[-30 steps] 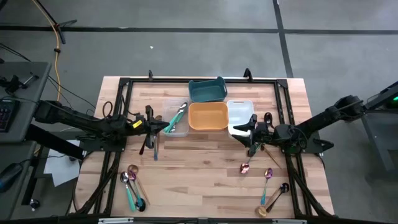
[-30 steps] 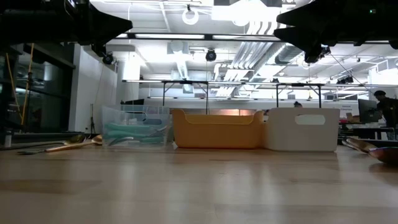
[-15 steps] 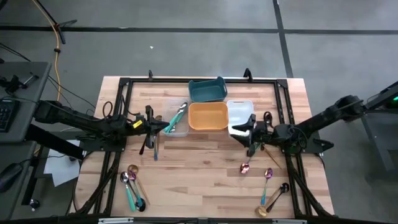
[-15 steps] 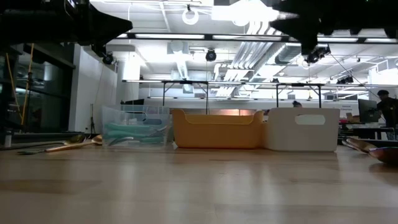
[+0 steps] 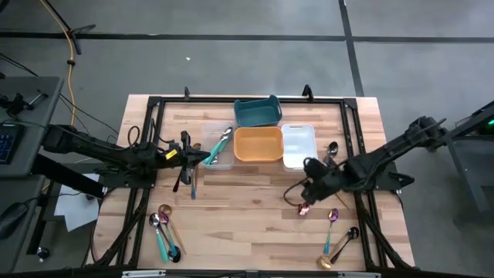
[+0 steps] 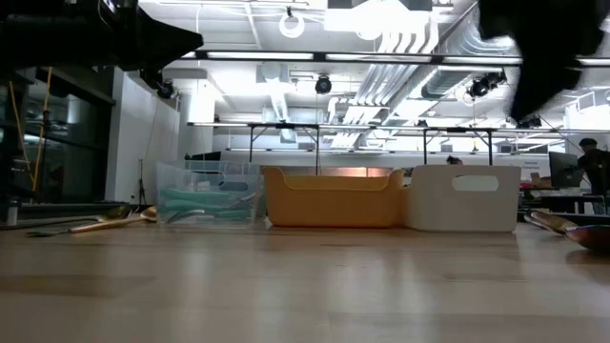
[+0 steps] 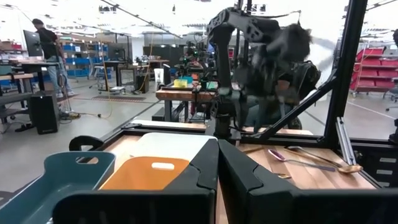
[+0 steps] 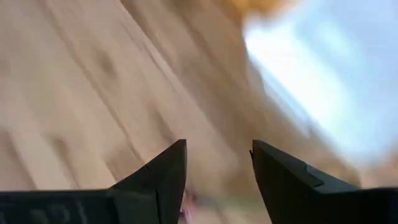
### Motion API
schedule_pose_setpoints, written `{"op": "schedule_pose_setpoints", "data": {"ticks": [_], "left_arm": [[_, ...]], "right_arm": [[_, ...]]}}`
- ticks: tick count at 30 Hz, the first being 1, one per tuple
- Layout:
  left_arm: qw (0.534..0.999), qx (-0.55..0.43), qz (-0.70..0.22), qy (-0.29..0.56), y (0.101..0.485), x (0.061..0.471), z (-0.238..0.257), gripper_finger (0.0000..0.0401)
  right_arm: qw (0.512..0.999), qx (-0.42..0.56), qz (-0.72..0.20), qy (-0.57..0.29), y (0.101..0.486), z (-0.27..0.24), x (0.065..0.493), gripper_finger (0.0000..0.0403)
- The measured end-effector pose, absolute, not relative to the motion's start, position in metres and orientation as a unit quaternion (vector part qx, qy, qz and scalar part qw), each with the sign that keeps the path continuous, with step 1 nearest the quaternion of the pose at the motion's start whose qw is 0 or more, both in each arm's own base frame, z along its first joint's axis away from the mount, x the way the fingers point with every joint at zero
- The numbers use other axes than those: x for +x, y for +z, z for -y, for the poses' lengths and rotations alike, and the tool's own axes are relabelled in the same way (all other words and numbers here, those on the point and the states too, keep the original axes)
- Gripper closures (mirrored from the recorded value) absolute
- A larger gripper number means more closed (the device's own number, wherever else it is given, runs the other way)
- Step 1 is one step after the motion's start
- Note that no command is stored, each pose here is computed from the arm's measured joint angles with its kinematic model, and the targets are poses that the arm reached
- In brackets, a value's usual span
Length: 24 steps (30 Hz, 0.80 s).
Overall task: Sort silverware by color (type)
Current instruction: Put the gold color spoon in the green bin
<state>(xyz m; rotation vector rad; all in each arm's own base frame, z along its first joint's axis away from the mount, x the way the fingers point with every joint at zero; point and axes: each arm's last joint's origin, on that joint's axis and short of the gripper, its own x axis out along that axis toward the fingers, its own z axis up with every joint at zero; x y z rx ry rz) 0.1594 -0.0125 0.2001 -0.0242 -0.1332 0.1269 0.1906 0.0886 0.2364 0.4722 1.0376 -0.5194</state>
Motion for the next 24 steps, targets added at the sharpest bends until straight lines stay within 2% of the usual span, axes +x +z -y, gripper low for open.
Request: {"op": "schedule_pose_setpoints", "data": {"ticks": [5,11,17,24], "left_arm": [[0.996,-0.012,0.066,0.063,0.2,0.159,0.013,0.0401],[0.996,-0.012,0.066,0.063,0.2,0.159,0.012,0.0401],[0.996,-0.012,0.066,0.063,0.2,0.159,0.013,0.0401],[0.996,-0.012,0.066,0.063,0.2,0.159,0.013,0.0401]], "right_arm": [[0.71,0.228,-0.577,-0.334,0.214,-0.096,0.178,0.0226],[0.627,0.211,-0.615,-0.429,0.197,-0.098,0.173,0.0226],[0.597,0.185,-0.637,-0.451,0.183,-0.097,0.18,0.0226],[0.598,0.156,-0.674,-0.405,0.178,-0.091,0.187,0.0226]]}}
